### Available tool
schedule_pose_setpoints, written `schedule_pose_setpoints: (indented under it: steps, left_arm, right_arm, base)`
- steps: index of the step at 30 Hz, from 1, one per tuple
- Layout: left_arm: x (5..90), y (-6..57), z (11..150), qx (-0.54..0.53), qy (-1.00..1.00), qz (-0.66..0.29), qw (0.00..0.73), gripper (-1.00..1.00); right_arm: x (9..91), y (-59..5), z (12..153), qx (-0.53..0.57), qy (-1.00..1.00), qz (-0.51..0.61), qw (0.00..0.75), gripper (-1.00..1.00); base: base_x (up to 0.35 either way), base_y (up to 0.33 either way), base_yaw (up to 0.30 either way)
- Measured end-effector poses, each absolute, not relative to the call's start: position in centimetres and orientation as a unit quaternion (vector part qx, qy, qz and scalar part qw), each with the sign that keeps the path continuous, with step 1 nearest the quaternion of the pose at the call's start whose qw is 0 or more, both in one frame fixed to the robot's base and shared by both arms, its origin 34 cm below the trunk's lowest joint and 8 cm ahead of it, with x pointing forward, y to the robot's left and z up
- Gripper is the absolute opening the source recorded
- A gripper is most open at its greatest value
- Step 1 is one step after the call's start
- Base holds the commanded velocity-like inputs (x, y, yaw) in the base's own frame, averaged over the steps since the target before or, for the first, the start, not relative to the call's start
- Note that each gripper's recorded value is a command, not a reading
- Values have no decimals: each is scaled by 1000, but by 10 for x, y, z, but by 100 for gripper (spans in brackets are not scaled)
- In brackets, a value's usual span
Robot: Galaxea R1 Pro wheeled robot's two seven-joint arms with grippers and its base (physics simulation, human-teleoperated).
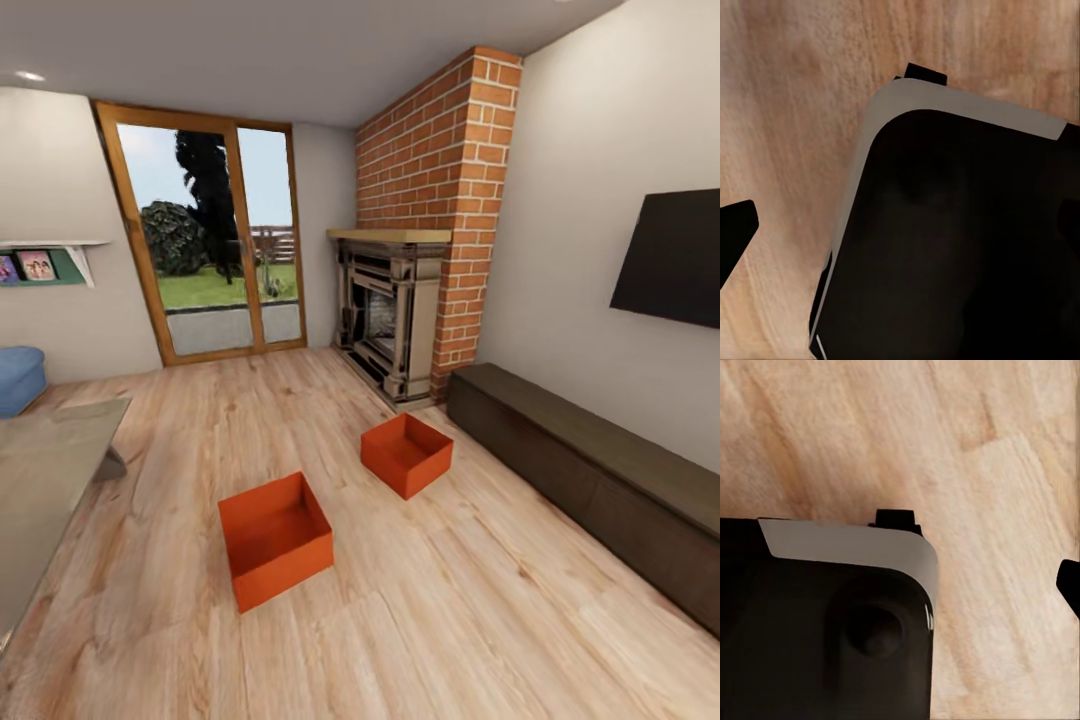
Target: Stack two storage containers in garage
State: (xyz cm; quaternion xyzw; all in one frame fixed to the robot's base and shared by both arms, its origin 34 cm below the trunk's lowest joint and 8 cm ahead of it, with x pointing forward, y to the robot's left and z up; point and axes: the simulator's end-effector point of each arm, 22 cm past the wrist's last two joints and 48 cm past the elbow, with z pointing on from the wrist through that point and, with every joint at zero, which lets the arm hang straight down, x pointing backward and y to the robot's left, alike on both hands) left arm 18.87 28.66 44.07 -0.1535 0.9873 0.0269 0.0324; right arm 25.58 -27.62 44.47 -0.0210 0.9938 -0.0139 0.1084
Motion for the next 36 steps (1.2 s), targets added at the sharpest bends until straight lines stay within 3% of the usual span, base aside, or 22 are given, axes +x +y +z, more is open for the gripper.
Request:
schedule_pose_setpoints:
  steps: [36]
  left_arm:
    - [185,287,440,-154,987,28,29,100]
  right_arm:
    - [254,-278,444,-26,994,-16,107,100]
  base:
    - [322,-147,271]
